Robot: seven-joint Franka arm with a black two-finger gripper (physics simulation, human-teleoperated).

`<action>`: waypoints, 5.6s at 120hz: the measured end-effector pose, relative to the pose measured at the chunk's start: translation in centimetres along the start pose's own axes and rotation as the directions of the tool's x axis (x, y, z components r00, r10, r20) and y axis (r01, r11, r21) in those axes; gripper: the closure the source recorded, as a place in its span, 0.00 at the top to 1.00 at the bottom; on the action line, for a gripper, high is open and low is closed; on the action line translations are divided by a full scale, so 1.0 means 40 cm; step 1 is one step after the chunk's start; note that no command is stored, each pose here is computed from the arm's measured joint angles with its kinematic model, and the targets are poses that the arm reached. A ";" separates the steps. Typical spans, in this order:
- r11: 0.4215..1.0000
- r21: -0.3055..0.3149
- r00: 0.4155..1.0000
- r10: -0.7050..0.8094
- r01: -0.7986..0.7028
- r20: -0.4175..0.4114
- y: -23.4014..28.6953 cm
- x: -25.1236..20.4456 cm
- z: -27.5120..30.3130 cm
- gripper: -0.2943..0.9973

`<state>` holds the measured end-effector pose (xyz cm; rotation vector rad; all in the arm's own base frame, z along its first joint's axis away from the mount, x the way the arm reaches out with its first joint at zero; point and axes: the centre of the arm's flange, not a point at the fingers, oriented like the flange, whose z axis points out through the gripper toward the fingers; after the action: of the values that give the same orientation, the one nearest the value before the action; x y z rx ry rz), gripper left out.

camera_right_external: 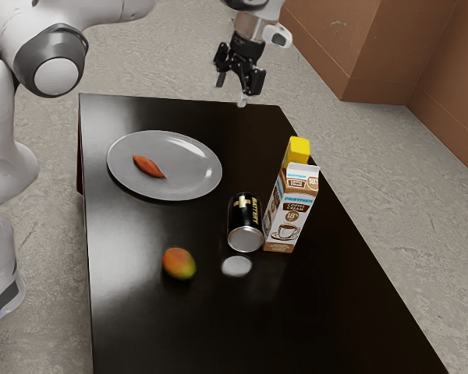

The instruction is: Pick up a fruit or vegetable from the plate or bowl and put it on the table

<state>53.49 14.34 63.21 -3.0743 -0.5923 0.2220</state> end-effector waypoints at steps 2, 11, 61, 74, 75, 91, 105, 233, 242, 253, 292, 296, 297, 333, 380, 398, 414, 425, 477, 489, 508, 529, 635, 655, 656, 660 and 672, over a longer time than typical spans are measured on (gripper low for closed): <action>1.000 -0.002 1.000 -0.002 0.002 -0.011 -0.001 0.003 -0.002 0.77; 1.000 -0.021 0.999 -0.016 0.015 -0.052 -0.013 0.017 -0.010 0.77; 0.961 0.009 0.953 0.275 -0.276 -0.125 0.043 -0.163 -0.272 0.77; 0.970 -0.057 0.971 0.237 -0.235 0.025 -0.092 -0.154 -0.185 0.77; 0.971 -0.066 0.972 0.233 -0.231 0.032 -0.105 -0.154 -0.181 0.77; 0.958 -0.156 0.966 0.251 -0.239 0.067 -0.295 -0.159 -0.126 0.77; 0.770 -0.183 0.786 0.618 -0.611 -0.025 -0.185 -0.231 -0.064 0.77; 0.102 0.099 0.096 0.993 -0.990 -0.062 -0.134 -0.451 0.351 0.77; 0.103 0.083 0.098 0.993 -0.991 -0.058 -0.149 -0.455 0.374 0.77; 0.182 0.063 0.177 0.981 -0.981 -0.073 -0.221 -0.464 0.389 0.77; 0.157 0.040 0.154 0.987 -0.987 -0.054 -0.139 -0.520 0.402 0.77; 0.159 0.033 0.157 0.986 -0.987 -0.055 -0.139 -0.520 0.410 0.77; 0.160 0.033 0.158 0.986 -0.986 -0.055 -0.139 -0.520 0.412 0.77; 0.216 0.078 0.210 0.975 -0.973 -0.074 -0.222 -0.459 0.474 0.77; 0.204 0.095 0.195 0.977 -0.974 -0.090 -0.242 -0.389 0.524 0.76; 0.204 0.094 0.194 0.976 -0.975 -0.098 -0.239 -0.380 0.531 0.74; 0.206 0.096 0.197 0.976 -0.974 -0.097 -0.232 -0.382 0.528 0.74; 0.201 0.095 0.192 0.977 -0.975 -0.098 -0.222 -0.381 0.527 0.73; 0.214 0.076 0.206 0.973 -0.974 -0.100 -0.214 -0.370 0.546 0.70; 0.205 0.076 0.198 0.975 -0.976 -0.099 -0.202 -0.369 0.547 0.69; 0.199 0.074 0.192 0.977 -0.977 -0.096 -0.188 -0.370 0.549 0.67; 0.202 0.072 0.195 0.976 -0.977 -0.094 -0.181 -0.370 0.551 0.62; 0.198 0.030 0.195 0.978 -0.980 -0.074 -0.144 -0.350 0.589 0.39; 0.200 0.054 0.195 0.978 -0.978 -0.079 -0.139 -0.347 0.558 0.37; 0.198 0.059 0.193 0.978 -0.979 -0.078 -0.136 -0.348 0.552 0.37; 0.184 0.087 0.177 0.981 -0.979 -0.076 -0.114 -0.353 0.514 0.36; 0.128 0.170 0.116 0.990 -0.977 -0.075 -0.022 -0.390 0.386 0.37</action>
<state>36.68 9.04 50.11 -2.6901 1.5865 -0.0689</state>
